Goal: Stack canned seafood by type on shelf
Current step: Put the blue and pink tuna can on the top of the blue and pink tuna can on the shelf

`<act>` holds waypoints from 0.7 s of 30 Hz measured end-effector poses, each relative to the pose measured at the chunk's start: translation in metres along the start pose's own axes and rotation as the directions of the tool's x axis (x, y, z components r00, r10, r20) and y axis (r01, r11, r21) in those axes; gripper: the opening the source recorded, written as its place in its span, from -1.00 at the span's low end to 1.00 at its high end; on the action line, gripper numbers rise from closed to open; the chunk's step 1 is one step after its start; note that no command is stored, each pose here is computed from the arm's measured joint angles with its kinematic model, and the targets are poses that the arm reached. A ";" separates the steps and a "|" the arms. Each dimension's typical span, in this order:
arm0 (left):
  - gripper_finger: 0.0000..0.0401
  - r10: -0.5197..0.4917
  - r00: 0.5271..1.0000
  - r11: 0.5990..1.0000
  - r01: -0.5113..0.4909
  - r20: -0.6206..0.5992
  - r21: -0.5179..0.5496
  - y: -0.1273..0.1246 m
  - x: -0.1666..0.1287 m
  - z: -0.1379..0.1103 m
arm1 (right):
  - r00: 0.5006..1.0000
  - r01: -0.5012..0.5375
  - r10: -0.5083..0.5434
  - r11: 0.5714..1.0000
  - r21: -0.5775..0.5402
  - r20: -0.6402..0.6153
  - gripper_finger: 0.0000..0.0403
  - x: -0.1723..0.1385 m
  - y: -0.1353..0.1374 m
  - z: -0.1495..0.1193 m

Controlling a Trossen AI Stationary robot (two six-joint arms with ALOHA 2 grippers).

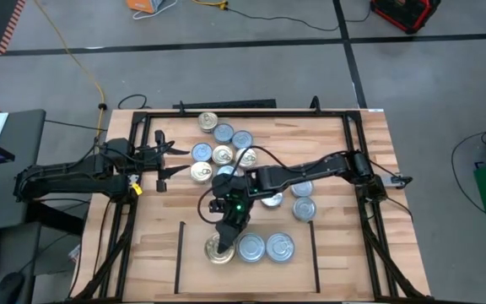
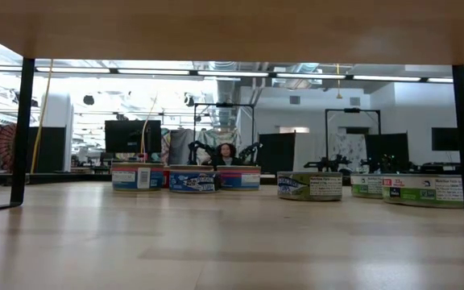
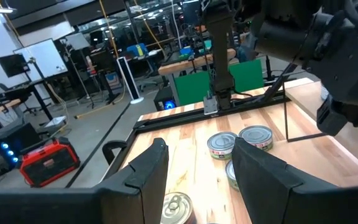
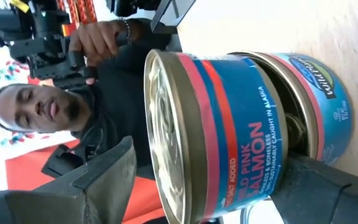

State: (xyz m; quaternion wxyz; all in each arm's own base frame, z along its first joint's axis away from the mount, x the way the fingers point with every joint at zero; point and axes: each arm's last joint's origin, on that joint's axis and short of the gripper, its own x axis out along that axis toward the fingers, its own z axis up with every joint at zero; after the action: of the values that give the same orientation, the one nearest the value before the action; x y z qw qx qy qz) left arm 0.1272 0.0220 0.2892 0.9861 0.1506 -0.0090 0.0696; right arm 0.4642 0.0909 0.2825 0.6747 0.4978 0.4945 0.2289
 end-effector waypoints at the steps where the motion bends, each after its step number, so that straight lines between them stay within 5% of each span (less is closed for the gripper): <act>1: -0.16 0.000 1.000 1.000 0.000 -0.001 -0.002 0.000 0.000 0.000 | 1.000 0.002 -0.002 1.000 0.000 0.005 0.78 -0.001 0.001 0.000; 21: -0.16 -0.001 1.000 1.000 0.001 -0.004 -0.005 0.000 0.000 0.000 | 0.987 0.156 -0.156 0.988 0.017 0.029 0.77 -0.025 0.017 -0.005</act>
State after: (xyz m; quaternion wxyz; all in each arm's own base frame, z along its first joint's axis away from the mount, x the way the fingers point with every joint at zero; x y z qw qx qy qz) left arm 0.1273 0.0220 0.2889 0.9865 0.1482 -0.0072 0.0695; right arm 0.4527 0.0797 0.3092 0.6943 0.4657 0.5235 0.1643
